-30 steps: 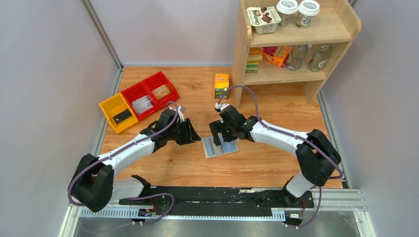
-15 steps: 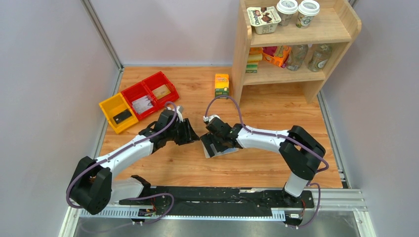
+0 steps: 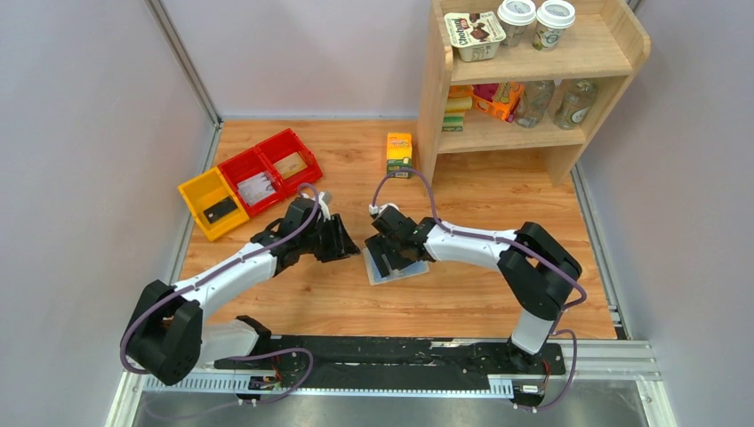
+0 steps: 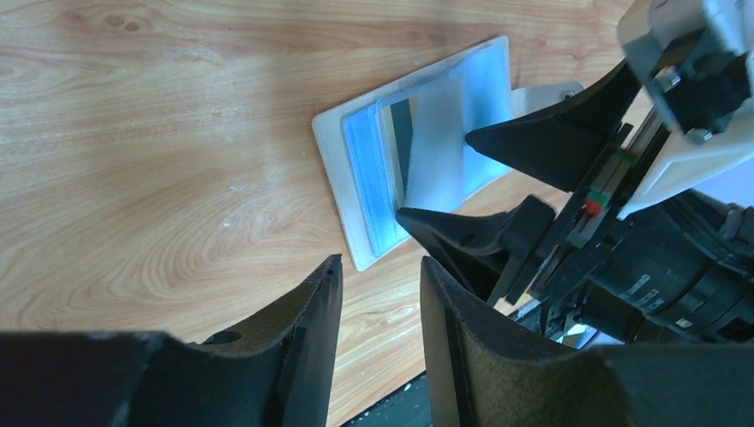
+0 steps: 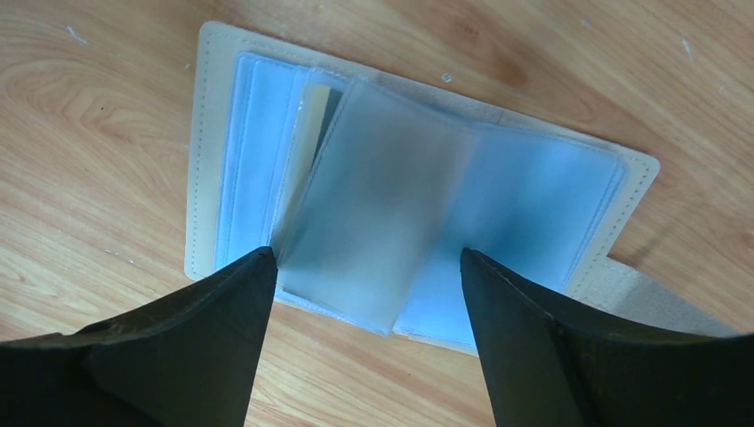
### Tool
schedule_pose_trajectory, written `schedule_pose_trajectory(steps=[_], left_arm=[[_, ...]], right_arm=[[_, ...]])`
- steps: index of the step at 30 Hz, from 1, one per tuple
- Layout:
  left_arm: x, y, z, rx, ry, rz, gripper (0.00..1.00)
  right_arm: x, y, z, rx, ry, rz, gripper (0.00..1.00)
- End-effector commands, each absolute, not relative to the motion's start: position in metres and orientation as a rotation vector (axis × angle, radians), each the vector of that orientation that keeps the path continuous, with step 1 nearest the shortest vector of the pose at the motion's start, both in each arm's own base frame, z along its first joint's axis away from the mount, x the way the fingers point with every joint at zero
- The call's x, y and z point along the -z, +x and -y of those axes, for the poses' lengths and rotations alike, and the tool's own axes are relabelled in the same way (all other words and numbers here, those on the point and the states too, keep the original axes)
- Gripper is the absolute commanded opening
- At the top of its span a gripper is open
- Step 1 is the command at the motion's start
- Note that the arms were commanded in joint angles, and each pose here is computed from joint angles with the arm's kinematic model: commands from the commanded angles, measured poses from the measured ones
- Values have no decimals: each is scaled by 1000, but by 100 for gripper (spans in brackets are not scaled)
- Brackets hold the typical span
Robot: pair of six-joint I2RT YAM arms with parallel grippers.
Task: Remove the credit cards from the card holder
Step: Remove the credit card from the card holder.
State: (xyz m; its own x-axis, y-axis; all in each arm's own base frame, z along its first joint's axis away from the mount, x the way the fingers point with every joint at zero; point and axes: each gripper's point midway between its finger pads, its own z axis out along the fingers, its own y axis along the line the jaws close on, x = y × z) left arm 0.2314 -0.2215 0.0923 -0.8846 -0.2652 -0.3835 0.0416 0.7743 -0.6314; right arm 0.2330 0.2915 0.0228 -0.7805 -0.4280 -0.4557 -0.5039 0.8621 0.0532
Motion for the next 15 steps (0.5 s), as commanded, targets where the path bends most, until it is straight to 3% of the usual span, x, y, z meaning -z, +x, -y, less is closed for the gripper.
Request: schedule_pose_trajectory(steps=[1, 8, 15], left_arm=[[-106, 236, 238, 986, -121, -2481, 45], [-103, 240, 264, 1040, -56, -2512, 40], [-90, 250, 284, 1016, -2, -2561, 23]], right_arm=[[-12, 233, -282, -301, -624, -2648, 80], [-14, 238, -276, -368, -574, -2647, 65], [-13, 236, -276, -421, -557, -2663, 56]])
